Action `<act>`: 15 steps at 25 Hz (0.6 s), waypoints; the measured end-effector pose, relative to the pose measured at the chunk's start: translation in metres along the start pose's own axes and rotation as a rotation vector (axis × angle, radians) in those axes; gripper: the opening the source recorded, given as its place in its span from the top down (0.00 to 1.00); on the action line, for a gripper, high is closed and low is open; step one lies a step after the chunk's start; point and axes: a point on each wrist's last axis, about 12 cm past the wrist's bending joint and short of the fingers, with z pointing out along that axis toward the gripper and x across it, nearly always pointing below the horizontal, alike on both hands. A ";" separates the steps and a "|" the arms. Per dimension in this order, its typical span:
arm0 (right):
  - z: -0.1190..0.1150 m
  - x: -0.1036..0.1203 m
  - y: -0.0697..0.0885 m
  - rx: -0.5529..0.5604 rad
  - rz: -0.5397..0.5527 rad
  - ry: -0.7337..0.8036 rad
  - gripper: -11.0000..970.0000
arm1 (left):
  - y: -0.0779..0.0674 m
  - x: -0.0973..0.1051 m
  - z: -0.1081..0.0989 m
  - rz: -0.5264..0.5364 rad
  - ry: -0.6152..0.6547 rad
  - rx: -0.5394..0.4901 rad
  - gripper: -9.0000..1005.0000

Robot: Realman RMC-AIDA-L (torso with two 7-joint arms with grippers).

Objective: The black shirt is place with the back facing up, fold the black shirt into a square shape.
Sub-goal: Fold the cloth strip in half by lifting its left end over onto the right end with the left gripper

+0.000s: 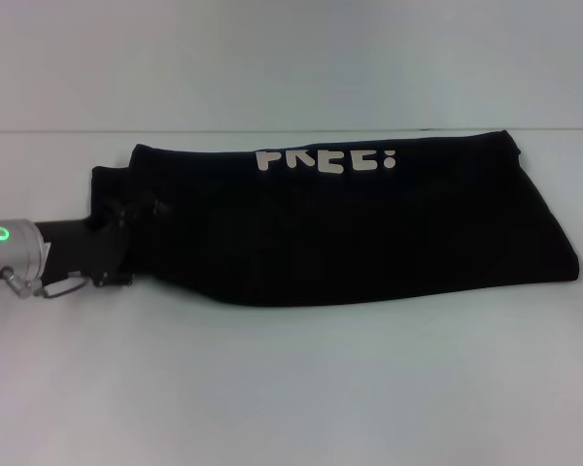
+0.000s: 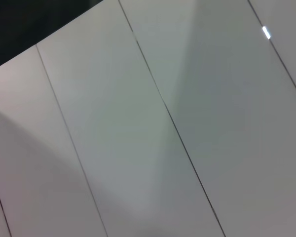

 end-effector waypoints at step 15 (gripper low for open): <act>-0.001 -0.004 0.000 -0.002 0.003 -0.031 0.35 | -0.008 0.000 0.003 0.073 0.030 -0.046 0.16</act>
